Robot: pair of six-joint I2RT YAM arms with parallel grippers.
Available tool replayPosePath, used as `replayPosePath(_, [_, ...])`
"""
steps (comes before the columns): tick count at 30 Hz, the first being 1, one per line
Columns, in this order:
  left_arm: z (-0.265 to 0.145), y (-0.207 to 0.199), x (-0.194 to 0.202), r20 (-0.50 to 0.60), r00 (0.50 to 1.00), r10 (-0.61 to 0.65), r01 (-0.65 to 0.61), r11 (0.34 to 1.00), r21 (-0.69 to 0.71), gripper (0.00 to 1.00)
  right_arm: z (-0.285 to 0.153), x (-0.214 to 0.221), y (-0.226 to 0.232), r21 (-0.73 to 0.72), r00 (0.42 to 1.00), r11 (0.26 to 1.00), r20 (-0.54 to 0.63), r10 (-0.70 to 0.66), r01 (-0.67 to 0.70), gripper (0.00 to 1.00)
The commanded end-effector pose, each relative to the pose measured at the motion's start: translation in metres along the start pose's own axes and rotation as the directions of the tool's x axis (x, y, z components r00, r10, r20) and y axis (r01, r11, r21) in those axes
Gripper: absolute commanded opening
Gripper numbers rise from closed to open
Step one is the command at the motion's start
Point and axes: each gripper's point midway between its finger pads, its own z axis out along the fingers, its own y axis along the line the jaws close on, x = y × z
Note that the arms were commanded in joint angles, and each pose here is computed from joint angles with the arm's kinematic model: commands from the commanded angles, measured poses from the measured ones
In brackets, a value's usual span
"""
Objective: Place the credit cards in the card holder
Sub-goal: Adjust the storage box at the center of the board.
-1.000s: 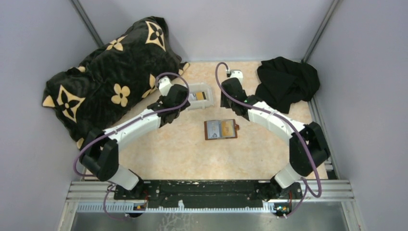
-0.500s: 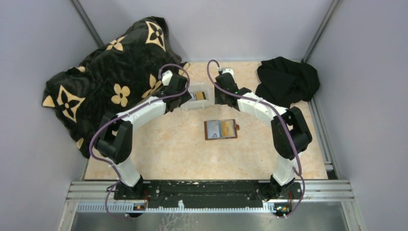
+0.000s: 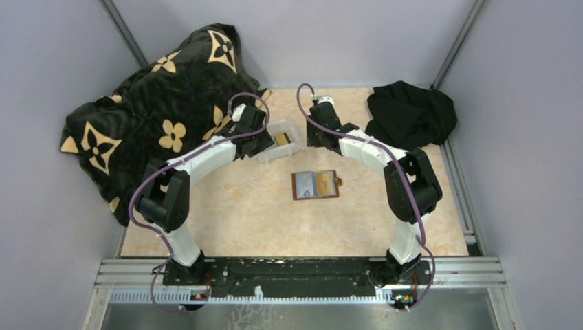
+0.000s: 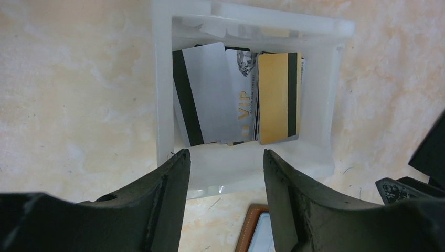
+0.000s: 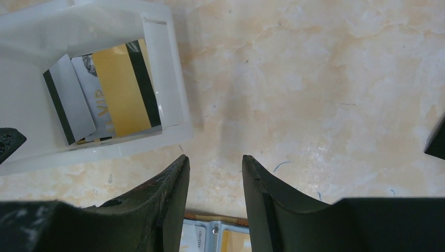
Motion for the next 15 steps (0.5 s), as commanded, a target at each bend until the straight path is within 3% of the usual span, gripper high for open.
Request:
replayPosePath(1, [-0.025, -0.018, -0.026, 0.045, 0.999, -0.030, 0.027, 0.998, 0.062, 0.60, -0.001, -0.033, 0.013, -0.051, 0.996, 0.999, 0.085, 0.022, -0.018, 0.43])
replayPosePath(8, [-0.042, -0.026, -0.045, 0.098, 0.995, -0.025, 0.016, 0.996, 0.089, 0.60, 0.002, -0.032, 0.015, -0.061, 0.996, 0.998, 0.082, 0.023, -0.018, 0.43])
replayPosePath(15, [-0.051, -0.005, -0.034, 0.069, 0.998, 0.008, -0.010, 0.999, 0.032, 0.60, 0.002, -0.035, 0.018, -0.075, 0.996, 0.997, 0.085, 0.020, -0.014, 0.43])
